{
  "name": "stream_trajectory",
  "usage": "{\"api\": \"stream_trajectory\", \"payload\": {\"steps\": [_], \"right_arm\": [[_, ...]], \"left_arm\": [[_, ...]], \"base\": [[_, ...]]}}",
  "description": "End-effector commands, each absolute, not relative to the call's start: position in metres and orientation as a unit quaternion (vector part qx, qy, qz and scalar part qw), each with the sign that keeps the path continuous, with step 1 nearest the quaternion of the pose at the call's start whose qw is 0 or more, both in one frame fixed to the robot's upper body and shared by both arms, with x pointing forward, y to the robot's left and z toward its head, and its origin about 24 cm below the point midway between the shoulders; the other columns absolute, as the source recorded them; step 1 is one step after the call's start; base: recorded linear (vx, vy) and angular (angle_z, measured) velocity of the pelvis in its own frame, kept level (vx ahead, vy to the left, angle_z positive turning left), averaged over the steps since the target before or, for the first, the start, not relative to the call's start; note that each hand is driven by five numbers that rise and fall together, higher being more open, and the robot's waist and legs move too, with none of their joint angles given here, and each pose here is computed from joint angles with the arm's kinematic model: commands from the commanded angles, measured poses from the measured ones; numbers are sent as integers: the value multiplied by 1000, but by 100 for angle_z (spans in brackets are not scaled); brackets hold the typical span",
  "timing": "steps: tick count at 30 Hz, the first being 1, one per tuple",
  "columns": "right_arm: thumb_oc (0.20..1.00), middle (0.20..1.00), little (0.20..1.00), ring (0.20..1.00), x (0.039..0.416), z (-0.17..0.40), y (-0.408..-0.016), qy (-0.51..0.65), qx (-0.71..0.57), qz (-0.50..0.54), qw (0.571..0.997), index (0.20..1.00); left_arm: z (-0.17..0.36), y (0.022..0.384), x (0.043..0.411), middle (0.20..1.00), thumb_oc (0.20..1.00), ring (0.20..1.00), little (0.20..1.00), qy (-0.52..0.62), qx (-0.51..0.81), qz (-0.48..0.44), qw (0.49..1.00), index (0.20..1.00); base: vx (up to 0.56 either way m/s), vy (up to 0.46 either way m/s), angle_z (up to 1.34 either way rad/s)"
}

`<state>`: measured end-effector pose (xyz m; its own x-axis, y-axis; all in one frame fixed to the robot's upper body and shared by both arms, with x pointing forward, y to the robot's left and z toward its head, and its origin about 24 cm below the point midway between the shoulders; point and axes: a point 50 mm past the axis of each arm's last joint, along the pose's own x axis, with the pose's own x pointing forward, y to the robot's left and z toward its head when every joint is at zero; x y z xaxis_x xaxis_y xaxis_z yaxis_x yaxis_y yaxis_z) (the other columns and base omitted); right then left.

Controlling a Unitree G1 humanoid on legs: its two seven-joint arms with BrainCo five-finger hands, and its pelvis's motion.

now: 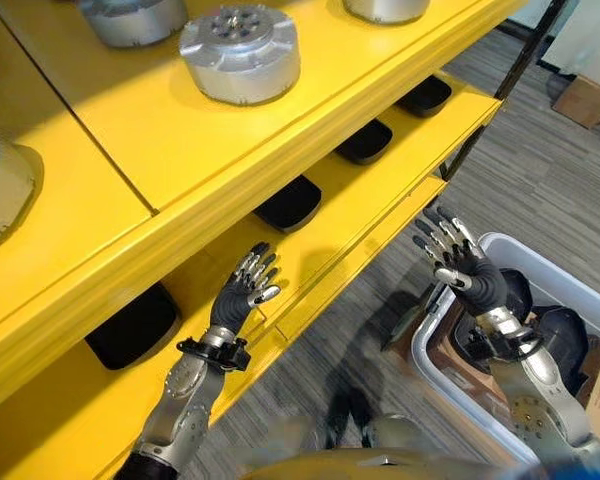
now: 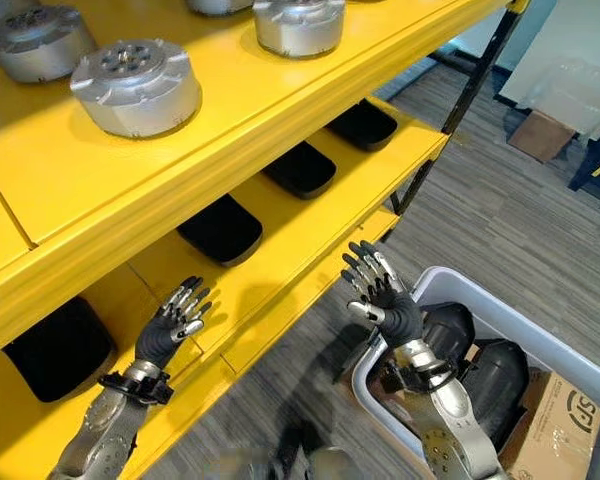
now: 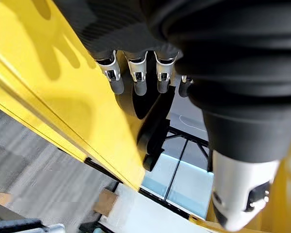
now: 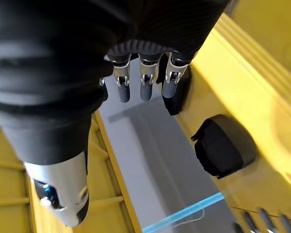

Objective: Move parts from the plastic box to the shelf.

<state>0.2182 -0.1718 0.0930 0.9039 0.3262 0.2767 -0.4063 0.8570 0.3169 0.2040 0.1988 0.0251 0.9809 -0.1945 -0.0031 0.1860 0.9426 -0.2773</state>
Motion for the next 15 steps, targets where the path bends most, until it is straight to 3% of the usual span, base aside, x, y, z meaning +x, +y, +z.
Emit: {"api": "stream_trajectory", "payload": {"steps": [1,5,10,15], "right_arm": [[1000,1000,1000,1000,216,100,-169,-127,180,204,954,1000],[1000,1000,1000,1000,220,103,-159,-136,198,207,948,1000],[1000,1000,1000,1000,227,101,-151,-136,204,206,947,1000],[1000,1000,1000,1000,230,101,-147,-134,199,209,948,1000]], "left_arm": [[37,195,201,1000,1000,1000,1000,-33,-147,-83,985,1000],[45,193,211,1000,1000,1000,1000,-52,-136,-78,986,1000],[42,197,206,1000,1000,1000,1000,-42,-151,-63,986,1000],[38,205,204,1000,1000,1000,1000,-36,-146,-39,988,1000]], "base": [[-76,113,-54],[-99,79,-86],[20,-34,-189],[143,-204,-51]]}}
